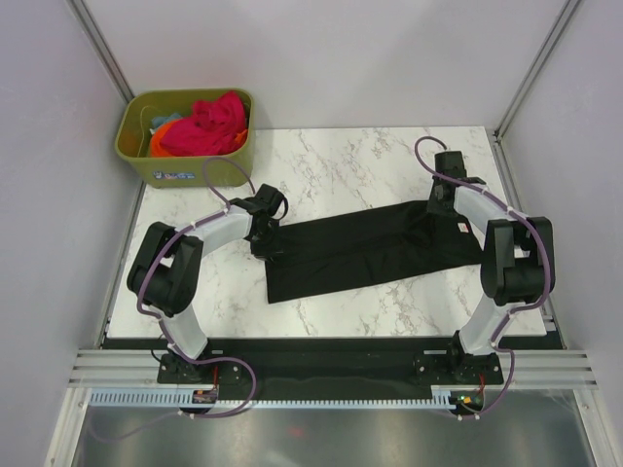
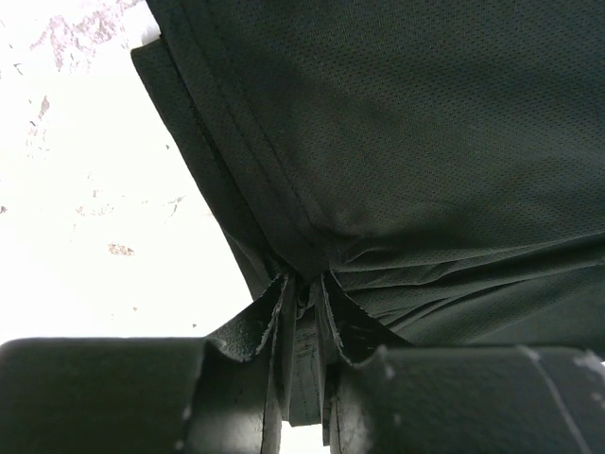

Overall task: Fold and stack the t-shirts
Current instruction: Fold the tshirt

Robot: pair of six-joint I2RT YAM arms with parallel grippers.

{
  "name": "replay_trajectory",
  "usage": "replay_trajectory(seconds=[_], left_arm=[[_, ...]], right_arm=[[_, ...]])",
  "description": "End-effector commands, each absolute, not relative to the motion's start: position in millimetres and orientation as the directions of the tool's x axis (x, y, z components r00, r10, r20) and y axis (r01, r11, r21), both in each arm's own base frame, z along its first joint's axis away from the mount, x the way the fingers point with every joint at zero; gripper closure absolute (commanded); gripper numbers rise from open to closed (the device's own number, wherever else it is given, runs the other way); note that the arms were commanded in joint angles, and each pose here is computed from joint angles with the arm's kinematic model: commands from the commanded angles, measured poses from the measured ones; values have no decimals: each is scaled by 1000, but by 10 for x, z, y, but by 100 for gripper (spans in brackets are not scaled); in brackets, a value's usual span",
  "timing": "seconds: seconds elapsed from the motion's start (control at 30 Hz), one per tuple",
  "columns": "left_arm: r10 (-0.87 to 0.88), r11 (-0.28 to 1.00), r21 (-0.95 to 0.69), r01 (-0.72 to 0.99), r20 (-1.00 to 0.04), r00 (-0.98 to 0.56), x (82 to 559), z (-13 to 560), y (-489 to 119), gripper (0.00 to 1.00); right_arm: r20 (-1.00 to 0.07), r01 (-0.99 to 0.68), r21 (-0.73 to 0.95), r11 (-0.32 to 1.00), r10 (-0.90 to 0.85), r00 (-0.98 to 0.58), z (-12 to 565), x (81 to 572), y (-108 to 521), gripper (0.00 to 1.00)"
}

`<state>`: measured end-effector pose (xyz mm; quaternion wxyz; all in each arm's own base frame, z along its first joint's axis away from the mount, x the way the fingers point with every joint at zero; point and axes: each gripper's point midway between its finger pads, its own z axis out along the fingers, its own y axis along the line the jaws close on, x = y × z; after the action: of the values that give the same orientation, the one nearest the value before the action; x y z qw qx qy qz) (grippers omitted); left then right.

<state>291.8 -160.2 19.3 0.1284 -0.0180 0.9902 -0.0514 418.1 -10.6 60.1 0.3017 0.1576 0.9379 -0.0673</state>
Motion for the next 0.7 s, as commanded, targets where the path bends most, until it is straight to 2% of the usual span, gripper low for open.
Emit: replay_trajectory(seconds=[0.0,0.03,0.07,0.13,0.17,0.27,0.43,0.57,0.67], left_arm=[[-73,995,-91,-49,-280,-957,3014,265,-1602,79],[-71,995,-88,-48,-277,-958,2999,260,-1594,78],[-71,995,-86,-49,-279,-958,3004,268,-1590,78],[-72,995,-82,-52,-277,-958,2990,260,-1578,76],[-73,995,-84,-51,-277,-958,2991,268,-1581,76],[-75,995,-89,-51,-280,-957,2993,287,-1589,73],[-80,993,-107,-49,-303,-950,3032,397,-1615,60],[-71,994,-100,-37,-354,-933,3134,601,-1605,50],[-71,993,-115,-27,-393,-917,3214,786,-1632,47]], right_arm=[[-609,370,-47,928,267,-747,679,4153,-174,74],[-610,370,-49,928,265,-747,677,4143,-178,78],[-611,372,-54,927,263,-746,680,4138,-189,85],[-614,376,-58,925,264,-744,685,4133,-200,92],[-616,378,-59,924,264,-742,698,4122,-205,100],[-613,393,-68,917,272,-742,701,4074,-234,100],[-593,451,-92,888,315,-741,700,3875,-330,100],[-602,497,-88,863,351,-717,781,3744,-417,100],[-593,519,-92,850,372,-714,748,3652,-486,100]])
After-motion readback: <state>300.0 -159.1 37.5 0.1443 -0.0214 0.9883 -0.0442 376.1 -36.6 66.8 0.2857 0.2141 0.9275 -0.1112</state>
